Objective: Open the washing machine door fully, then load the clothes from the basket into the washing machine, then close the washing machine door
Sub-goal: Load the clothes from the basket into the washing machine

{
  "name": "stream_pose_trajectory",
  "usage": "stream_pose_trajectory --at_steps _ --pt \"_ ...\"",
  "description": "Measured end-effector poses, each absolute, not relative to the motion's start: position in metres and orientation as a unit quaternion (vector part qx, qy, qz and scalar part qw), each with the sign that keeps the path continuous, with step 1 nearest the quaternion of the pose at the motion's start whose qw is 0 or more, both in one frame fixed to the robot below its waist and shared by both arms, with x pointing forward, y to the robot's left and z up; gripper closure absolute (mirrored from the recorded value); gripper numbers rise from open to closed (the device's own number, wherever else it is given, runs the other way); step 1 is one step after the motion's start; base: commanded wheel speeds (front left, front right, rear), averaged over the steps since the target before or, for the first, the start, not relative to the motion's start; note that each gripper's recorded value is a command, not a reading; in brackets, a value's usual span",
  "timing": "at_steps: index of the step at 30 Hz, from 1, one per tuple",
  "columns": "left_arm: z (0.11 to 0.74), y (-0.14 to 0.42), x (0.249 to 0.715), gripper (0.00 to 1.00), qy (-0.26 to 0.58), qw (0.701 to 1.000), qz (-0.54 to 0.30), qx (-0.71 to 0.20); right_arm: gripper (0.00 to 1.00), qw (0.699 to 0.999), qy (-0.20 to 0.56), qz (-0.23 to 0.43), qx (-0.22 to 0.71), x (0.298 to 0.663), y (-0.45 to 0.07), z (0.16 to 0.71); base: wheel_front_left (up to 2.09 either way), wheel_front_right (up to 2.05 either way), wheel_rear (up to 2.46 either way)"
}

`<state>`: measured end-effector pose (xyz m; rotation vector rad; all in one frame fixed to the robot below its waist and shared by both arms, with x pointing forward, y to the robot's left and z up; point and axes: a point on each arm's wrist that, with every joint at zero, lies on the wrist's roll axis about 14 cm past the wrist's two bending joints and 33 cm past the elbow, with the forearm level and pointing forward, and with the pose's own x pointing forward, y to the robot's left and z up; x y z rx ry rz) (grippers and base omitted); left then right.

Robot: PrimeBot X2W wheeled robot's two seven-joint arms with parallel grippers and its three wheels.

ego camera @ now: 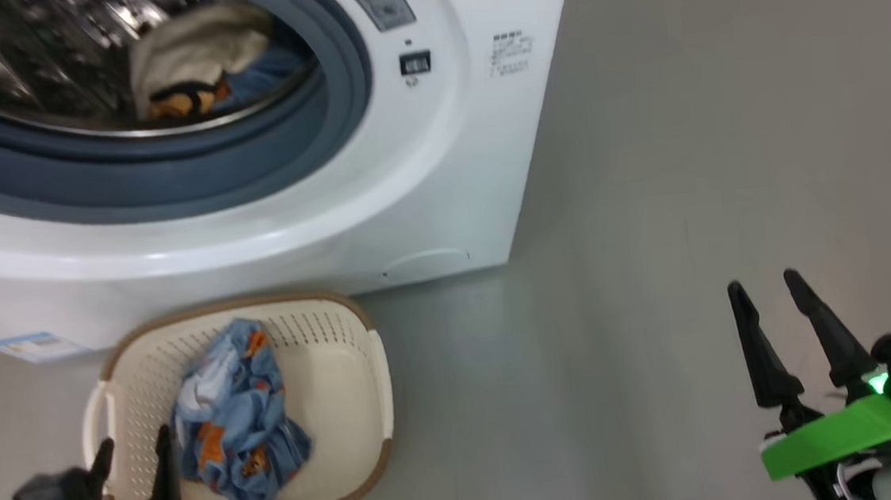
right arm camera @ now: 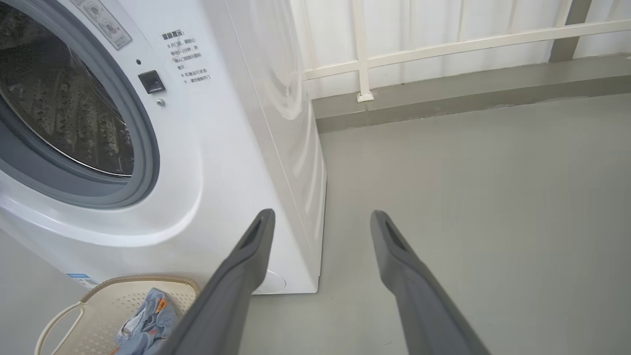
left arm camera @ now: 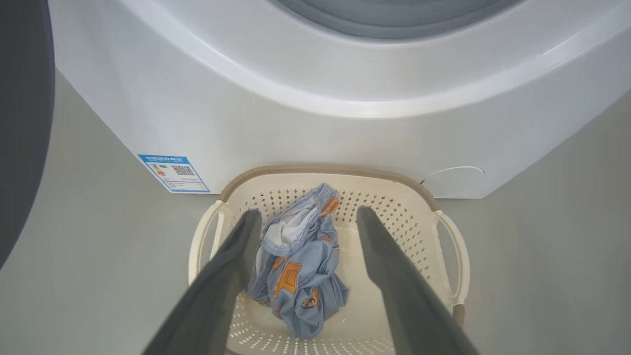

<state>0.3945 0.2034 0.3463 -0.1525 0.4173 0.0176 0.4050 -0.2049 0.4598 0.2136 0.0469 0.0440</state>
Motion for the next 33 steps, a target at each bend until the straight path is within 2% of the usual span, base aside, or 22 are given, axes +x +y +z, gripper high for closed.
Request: stream_pose_trajectory --at_steps 14,33 --pt "0.25 0.18 0.452 0.0 0.341 0.938 -0.048 -0.042 0.0 0.993 0.05 0.033 0.103 0.46 -0.193 0.419 0.0 0.0 0.0" --pt "0.149 0.177 0.456 0.0 0.488 0.869 -0.074 -0.017 0.0 0.991 0.099 0.022 0.086 0.479 -0.2 0.362 0.0 0.0 0.0"
